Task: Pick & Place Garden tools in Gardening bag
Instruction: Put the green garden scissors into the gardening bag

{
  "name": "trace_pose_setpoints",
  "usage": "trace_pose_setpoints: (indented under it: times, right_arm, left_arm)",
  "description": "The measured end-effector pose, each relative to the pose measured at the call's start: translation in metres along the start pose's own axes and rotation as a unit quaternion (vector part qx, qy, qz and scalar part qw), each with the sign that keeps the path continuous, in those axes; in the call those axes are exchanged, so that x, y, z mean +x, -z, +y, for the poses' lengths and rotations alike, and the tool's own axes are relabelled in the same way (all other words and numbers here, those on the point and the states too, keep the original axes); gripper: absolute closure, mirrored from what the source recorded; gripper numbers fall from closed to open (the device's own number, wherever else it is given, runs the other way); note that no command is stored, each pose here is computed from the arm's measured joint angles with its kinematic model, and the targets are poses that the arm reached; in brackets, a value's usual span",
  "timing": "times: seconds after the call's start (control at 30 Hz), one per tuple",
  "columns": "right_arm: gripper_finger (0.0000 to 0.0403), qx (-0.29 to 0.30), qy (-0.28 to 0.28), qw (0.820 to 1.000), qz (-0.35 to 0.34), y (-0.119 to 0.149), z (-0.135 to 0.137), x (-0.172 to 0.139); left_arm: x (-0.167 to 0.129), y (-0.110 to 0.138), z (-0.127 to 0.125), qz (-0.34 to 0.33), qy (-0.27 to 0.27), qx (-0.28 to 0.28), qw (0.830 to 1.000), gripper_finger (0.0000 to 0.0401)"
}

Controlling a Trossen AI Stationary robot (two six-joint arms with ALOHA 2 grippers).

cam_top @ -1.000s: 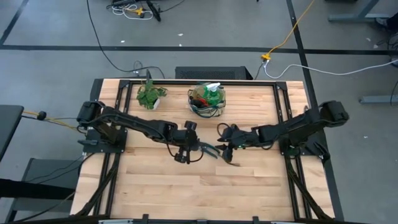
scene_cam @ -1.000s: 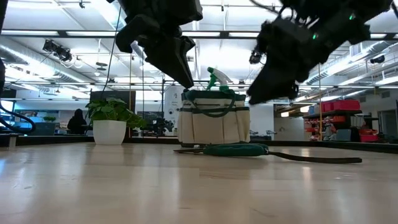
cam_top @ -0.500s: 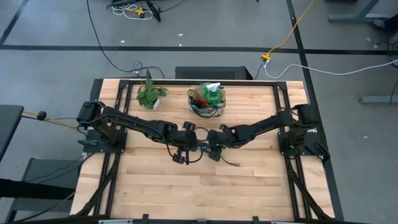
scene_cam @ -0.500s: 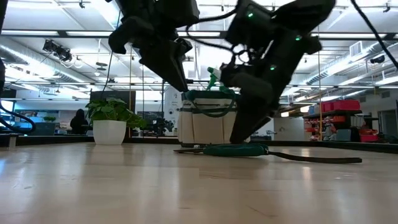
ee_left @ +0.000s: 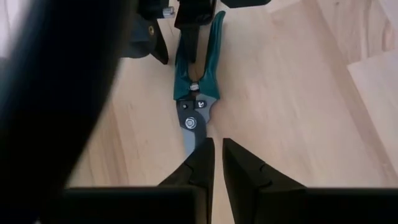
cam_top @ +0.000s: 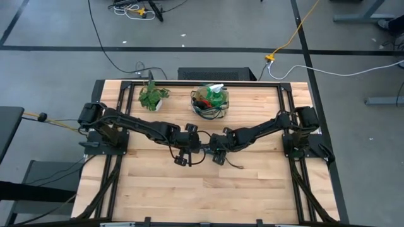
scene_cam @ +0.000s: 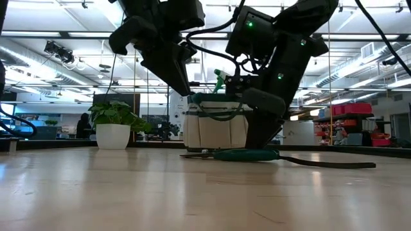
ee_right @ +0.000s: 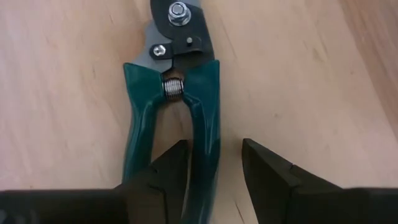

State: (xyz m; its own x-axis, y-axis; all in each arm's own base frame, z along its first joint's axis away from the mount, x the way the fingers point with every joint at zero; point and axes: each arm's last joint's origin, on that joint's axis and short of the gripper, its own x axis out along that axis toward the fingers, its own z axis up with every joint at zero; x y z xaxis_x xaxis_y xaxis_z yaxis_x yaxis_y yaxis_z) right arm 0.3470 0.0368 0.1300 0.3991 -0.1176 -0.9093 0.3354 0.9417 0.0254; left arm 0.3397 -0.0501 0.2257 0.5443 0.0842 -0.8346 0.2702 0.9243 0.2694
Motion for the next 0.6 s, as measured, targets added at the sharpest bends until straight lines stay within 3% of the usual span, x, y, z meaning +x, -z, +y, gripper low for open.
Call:
trace_pose_setpoints:
  times: [0.6]
  right_arm:
    - [0.0252, -0.009, -0.006, 1.000, 0.002, 0.0034, 0.0068, -0.0014]
  left_arm:
    - [0.0001, 0.0000, 0.0000, 0.000, 0.000, 0.000, 1.000, 0.0362]
